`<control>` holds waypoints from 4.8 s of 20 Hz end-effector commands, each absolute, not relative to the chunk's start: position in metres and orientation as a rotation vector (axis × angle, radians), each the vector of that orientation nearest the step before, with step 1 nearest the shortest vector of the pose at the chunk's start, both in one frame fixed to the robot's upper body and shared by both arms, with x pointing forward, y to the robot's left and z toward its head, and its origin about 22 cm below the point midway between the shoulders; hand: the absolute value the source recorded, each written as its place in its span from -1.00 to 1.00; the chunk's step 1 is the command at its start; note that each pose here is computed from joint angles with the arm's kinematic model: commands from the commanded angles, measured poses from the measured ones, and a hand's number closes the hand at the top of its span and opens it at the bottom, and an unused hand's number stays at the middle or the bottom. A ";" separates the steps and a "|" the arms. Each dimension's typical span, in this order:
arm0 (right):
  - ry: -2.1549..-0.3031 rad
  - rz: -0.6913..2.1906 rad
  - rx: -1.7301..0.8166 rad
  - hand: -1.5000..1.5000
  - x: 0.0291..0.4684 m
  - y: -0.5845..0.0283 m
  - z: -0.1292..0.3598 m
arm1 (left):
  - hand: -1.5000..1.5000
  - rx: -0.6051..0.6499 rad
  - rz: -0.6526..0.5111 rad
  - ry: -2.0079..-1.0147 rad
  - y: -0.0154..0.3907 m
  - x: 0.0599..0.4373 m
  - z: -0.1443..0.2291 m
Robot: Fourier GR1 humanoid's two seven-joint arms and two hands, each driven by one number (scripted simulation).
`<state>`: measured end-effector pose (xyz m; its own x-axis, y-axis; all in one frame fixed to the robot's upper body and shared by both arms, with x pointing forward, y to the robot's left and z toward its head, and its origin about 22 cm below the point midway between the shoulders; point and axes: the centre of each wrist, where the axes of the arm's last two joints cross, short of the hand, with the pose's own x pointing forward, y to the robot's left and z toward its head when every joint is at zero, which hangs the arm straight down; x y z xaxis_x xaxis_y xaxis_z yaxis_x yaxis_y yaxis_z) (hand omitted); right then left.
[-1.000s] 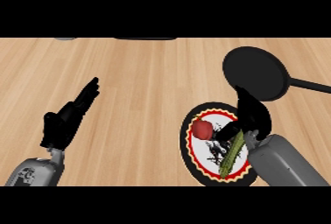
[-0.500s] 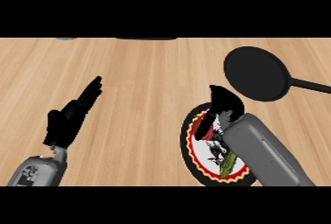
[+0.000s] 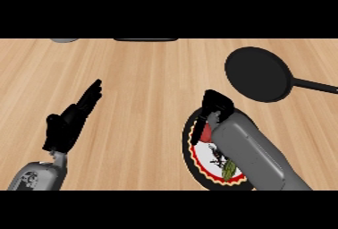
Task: Pick the bell pepper from the plate and place it in the pan
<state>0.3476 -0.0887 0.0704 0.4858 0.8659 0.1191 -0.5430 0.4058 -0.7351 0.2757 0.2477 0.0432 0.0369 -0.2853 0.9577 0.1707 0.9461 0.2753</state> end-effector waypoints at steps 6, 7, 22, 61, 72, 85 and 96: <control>-0.279 0.966 -0.815 -1.00 0.338 -0.073 0.053 | 0.00 0.101 -0.360 -1.490 0.259 0.274 0.054; -0.278 0.948 -0.822 -1.00 0.361 -0.093 0.067 | 0.00 0.091 -0.341 -1.496 0.245 0.268 0.040; -0.283 1.071 -0.737 1.00 0.342 -0.058 0.037 | 0.00 0.086 -0.353 -1.490 0.259 0.270 0.044; -1.547 0.643 -1.113 1.00 0.266 -0.096 0.109 | 0.00 0.084 -0.360 -1.510 0.251 0.273 0.057; -1.569 0.500 -1.140 1.00 0.348 -0.179 0.075 | 0.00 0.095 -0.366 -1.513 0.237 0.278 0.053; -1.538 0.469 -1.223 1.00 0.416 -0.256 0.039 | 0.00 0.076 -0.377 -1.505 0.253 0.284 0.036; -1.540 0.458 -1.254 1.00 0.429 -0.312 0.053 | 0.00 0.067 -0.404 -1.534 0.236 0.291 0.061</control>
<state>0.4229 -0.3066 0.0453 0.0973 0.8728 0.4783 0.4708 0.3831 -0.7947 0.2792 0.2395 0.0564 -0.0005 -0.2865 0.9581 0.2072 0.9373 0.2804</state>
